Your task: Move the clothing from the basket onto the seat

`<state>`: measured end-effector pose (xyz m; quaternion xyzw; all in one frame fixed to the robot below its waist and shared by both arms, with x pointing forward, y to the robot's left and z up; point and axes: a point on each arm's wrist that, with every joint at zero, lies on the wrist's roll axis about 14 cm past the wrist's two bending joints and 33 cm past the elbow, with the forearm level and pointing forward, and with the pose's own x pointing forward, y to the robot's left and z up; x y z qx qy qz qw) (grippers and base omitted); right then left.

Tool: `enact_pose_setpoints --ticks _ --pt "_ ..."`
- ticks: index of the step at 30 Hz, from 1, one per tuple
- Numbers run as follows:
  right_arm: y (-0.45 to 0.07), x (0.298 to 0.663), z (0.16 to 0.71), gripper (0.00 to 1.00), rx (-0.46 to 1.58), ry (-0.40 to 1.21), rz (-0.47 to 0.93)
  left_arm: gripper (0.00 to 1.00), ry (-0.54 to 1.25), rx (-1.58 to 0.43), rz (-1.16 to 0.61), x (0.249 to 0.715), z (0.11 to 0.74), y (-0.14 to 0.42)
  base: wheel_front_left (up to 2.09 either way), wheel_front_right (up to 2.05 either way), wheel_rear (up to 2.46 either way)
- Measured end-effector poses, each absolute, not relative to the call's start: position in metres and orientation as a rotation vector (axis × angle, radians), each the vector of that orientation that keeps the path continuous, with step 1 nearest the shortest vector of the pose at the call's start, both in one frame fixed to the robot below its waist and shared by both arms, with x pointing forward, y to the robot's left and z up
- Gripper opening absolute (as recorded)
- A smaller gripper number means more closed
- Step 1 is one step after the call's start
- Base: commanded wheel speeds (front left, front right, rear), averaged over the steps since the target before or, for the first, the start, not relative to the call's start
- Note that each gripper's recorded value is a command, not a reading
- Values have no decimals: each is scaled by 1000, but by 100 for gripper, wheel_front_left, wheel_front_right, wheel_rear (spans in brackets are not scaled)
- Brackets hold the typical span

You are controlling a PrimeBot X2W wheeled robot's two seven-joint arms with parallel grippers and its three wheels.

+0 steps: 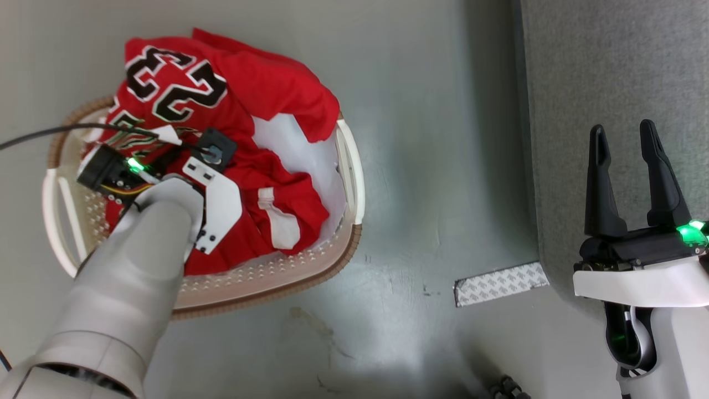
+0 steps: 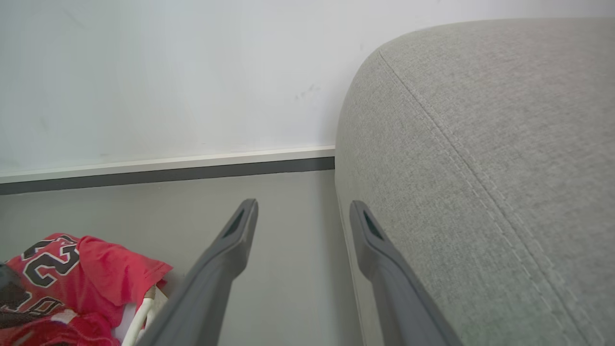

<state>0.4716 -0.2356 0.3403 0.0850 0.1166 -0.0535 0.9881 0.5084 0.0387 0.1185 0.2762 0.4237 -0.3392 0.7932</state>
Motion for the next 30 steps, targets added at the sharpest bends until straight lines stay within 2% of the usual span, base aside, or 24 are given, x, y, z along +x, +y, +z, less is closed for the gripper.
enact_pose_setpoints --ticks 4,5,7,13,19,30 --pt "-237 472 331 100 170 251 -110 100 925 591 -746 505 106 34 0 0 0" --pt "-237 472 330 100 170 254 -111 74 922 588 -750 505 103 33 0 0 0" --pt "-238 472 327 100 168 261 -114 0 906 577 -760 506 102 29 0 0 0" --pt "-238 473 327 100 176 258 -117 0 850 500 -758 509 114 21 0 0 0" --pt "-234 476 344 100 188 219 -111 0 805 412 -769 491 144 10 0 0 0" --pt "-227 451 400 100 196 134 -101 0 668 241 -644 471 238 19 0 0 0"
